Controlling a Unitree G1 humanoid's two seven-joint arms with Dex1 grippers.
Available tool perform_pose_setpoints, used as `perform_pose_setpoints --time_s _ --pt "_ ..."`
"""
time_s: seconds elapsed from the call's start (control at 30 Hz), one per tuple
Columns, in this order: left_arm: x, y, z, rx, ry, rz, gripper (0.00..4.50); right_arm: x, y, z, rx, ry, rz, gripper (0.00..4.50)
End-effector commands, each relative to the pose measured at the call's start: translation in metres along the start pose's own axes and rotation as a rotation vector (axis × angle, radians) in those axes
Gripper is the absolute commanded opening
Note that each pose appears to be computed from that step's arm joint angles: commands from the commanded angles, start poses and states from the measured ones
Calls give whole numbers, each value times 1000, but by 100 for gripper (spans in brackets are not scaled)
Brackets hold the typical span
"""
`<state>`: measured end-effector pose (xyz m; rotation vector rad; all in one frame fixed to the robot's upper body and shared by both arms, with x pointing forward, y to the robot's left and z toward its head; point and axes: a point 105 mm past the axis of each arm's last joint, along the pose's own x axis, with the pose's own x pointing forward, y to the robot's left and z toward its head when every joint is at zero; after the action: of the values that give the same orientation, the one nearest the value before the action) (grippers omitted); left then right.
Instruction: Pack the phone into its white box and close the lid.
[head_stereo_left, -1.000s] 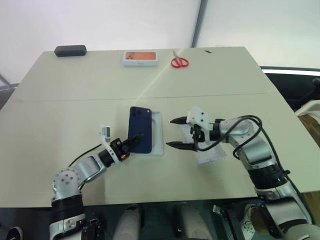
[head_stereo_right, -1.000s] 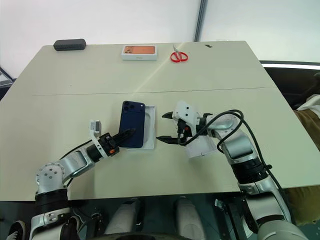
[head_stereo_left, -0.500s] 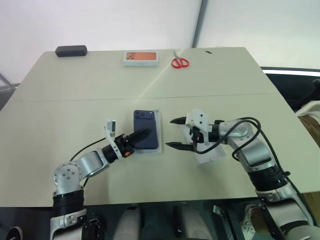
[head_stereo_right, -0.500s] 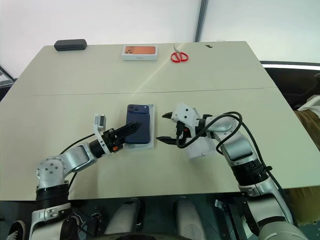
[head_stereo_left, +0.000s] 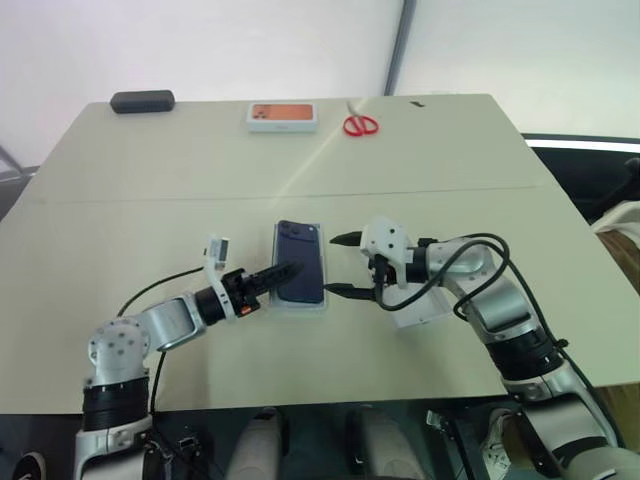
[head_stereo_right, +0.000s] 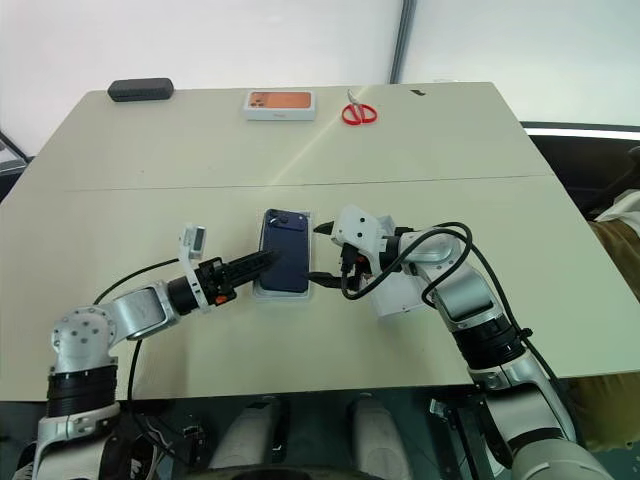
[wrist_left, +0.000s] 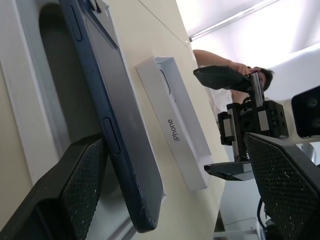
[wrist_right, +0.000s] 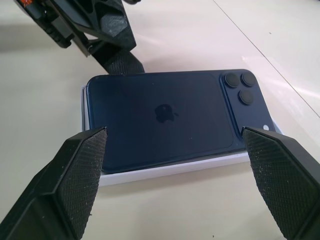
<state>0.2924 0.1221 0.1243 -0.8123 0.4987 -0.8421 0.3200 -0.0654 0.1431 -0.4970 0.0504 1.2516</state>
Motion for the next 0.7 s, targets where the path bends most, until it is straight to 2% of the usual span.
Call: perform_pose_setpoints --time_s 0.03,0.7 --pt "-3 -13 9 29 -27 -48 447 1 -4 11 -40 -26 -7 450" --pt "-16 -22 28 136 -65 14 447 3 -4 9 -45 -22 -15 450"
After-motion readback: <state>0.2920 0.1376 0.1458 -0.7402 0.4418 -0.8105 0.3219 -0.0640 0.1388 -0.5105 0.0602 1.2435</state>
